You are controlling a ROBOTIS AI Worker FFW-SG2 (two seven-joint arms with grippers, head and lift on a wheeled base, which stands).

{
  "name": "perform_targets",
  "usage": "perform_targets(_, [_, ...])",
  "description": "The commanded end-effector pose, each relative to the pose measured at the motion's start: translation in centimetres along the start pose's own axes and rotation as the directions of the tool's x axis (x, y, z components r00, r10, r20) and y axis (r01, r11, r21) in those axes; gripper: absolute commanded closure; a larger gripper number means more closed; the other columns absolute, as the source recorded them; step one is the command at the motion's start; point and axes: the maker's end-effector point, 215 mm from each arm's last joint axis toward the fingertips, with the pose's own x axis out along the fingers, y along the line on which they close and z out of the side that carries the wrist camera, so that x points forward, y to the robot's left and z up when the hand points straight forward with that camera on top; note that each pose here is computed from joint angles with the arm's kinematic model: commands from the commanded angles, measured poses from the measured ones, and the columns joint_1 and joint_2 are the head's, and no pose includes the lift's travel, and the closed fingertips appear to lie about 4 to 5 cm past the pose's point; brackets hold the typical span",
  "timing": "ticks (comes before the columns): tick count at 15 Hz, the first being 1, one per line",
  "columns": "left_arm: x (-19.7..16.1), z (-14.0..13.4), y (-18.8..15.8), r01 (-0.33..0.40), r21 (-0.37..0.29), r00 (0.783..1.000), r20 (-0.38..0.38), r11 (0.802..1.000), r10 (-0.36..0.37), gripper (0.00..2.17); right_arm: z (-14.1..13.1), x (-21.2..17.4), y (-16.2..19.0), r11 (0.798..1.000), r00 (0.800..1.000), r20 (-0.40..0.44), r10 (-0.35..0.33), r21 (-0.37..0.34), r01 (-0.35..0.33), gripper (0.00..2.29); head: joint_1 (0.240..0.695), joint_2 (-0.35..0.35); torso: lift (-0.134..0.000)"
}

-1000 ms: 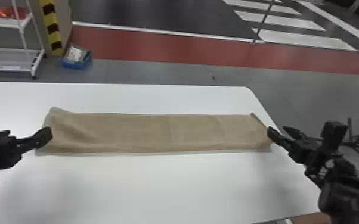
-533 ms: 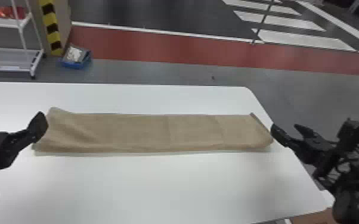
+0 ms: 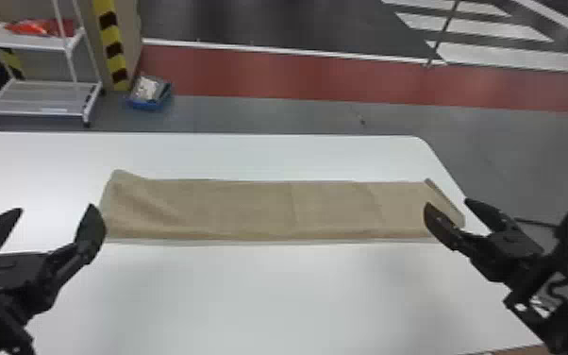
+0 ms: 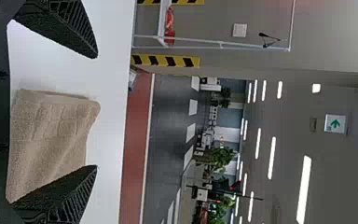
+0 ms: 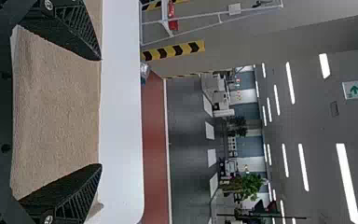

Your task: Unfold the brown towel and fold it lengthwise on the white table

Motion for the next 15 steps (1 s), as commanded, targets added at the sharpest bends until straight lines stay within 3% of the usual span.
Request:
perform_targets(1, [-1.9,0.2,0.4,-0.015,0.013,0.999,0.033,1.000,0.015,0.03,-2.0,-0.6,3.5,0.999,1.000,-0.012,0.021,0.035,-0.021,0.07,0.695,-0.150,-0.123])
perform_targets(4, [-2.8,-0.3,-1.6,-0.002,0.025,0.999,0.032,1.000,0.002,0.03,-1.8,-0.9,8.9,0.999,0.998,0.067,0.013,-0.038,-0.011,0.05,0.695,-0.112,-0.123])
perform_targets(10, [-3.7,0.4,-3.9,0.010,0.040,0.997,0.077,0.999,-0.013,0.03,-2.0,-1.6,16.1,0.997,0.994,0.069,0.082,-0.014,-0.081,0.05,0.695,-0.046,-0.123])
perform_targets(12, [-4.0,1.5,-3.8,0.006,0.033,0.990,0.140,0.999,-0.011,0.03,-2.4,-1.5,19.1,0.993,0.992,0.061,0.114,-0.010,-0.114,0.07,0.695,-0.018,-0.123])
perform_targets(15, [-4.2,2.1,-4.1,0.006,0.049,0.985,0.172,0.999,-0.014,0.03,-1.8,-1.3,21.8,0.992,0.989,0.068,0.129,-0.019,-0.128,0.07,0.695,0.025,-0.123])
